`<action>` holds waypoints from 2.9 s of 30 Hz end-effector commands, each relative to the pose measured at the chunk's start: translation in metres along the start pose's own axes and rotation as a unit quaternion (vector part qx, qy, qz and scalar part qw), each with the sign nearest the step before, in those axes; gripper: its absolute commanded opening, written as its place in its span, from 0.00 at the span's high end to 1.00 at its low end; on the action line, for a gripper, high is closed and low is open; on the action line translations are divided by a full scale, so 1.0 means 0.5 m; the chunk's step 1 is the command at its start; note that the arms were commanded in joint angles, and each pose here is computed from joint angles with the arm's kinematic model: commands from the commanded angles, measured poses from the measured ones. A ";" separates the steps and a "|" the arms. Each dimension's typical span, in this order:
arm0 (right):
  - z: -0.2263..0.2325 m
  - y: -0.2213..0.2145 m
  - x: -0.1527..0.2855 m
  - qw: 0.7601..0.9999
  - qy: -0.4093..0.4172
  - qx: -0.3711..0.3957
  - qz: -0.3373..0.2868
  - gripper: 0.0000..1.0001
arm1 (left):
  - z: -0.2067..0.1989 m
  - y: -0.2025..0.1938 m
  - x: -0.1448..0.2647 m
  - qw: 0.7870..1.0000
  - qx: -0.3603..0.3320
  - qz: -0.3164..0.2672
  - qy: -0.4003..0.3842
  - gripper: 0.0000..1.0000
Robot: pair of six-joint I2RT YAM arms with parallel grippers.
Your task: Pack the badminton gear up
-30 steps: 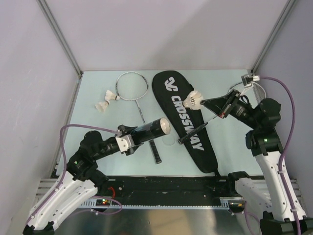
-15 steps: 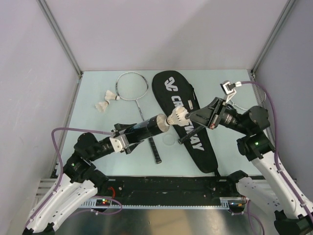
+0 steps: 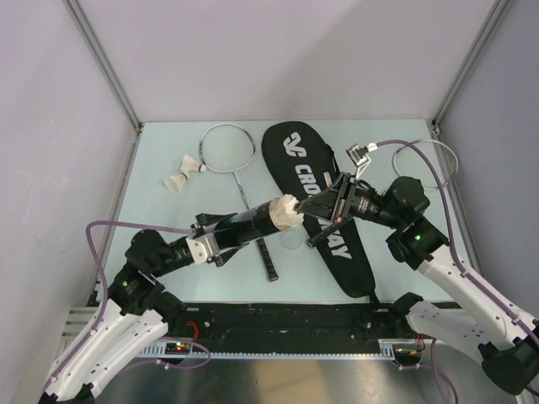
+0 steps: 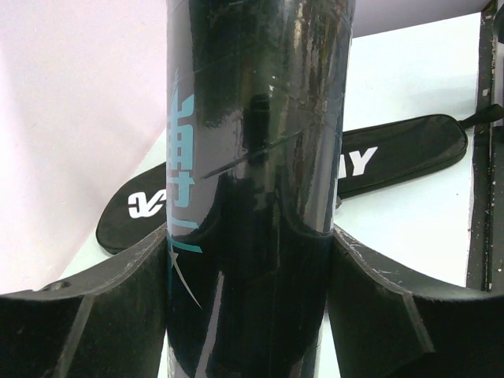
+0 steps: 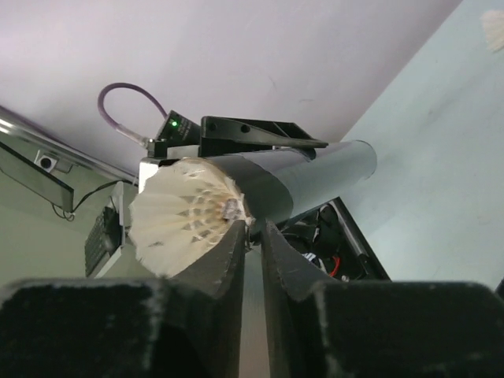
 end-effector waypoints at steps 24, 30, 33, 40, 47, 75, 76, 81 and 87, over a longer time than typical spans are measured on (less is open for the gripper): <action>-0.086 -0.036 -0.053 0.990 -0.097 0.080 0.067 0.43 | 0.014 0.015 -0.014 0.999 -0.034 -0.007 -0.011 0.65; -0.120 -0.048 -0.069 0.984 -0.136 0.079 0.079 0.48 | 0.018 0.003 -0.019 0.999 -0.034 0.007 -0.010 0.65; -0.143 -0.051 -0.071 0.980 -0.161 0.082 0.079 0.48 | 0.022 -0.001 -0.021 0.999 -0.038 0.013 -0.007 0.65; -0.181 -0.060 -0.080 0.973 -0.197 0.081 0.091 0.47 | 0.023 -0.006 -0.028 0.999 -0.039 0.018 -0.014 0.65; -0.184 -0.055 -0.093 0.968 -0.209 0.087 0.109 0.39 | 0.024 -0.018 -0.030 0.999 -0.039 0.028 -0.011 0.65; 0.058 -0.017 0.004 0.959 0.064 0.270 -0.058 0.00 | 0.165 0.266 -0.024 0.942 0.210 -0.232 0.120 0.65; 0.059 -0.022 -0.006 0.957 0.076 0.272 -0.060 0.01 | 0.169 0.282 -0.022 0.935 0.221 -0.250 0.118 0.64; 0.048 -0.059 -0.078 0.956 0.122 0.265 -0.037 0.01 | 0.183 0.336 -0.020 0.906 0.261 -0.315 0.106 0.62; 0.040 -0.096 -0.142 0.947 0.176 0.270 -0.017 0.01 | 0.177 0.364 -0.022 0.892 0.276 -0.349 0.086 0.60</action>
Point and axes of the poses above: each gripper's point midway between its finger pads, its own x axis back along the fingers, its own z axis along the line the jaws close on, y = z × x, the point moved 2 cm from there along x, back along the fingers, and after that the axes turned 8 degrees about -x, right-handed, at the moved point
